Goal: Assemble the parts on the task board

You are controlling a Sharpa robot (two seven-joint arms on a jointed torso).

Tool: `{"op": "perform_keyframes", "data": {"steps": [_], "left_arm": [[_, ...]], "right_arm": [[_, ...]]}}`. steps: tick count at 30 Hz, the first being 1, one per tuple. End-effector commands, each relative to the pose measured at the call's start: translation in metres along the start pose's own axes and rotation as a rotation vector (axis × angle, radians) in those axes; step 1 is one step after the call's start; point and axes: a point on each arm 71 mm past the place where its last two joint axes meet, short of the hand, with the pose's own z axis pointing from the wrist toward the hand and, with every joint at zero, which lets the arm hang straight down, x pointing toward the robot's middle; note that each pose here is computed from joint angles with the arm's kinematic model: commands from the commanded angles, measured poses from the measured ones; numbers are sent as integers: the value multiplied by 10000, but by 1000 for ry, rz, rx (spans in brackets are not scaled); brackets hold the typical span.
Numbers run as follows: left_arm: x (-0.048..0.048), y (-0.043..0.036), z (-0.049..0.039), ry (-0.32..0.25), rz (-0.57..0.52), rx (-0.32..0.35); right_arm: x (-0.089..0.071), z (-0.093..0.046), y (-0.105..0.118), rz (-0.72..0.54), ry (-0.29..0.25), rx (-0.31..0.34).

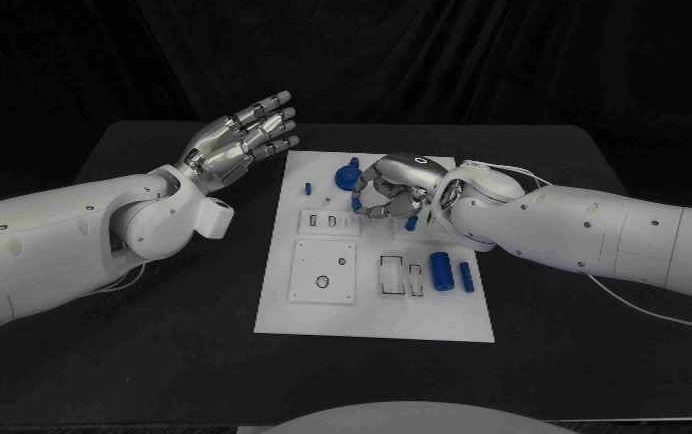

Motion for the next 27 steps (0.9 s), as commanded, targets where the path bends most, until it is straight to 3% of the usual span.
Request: {"op": "perform_keyframes", "data": {"steps": [1, 27], "left_arm": [[19, 4, 6, 13, -13, 5], [21, 22, -5, 17, -17, -15]], "right_arm": [[82, 11, -14, -11, 52, 32], [208, 70, 33, 2, 83, 29]]}}
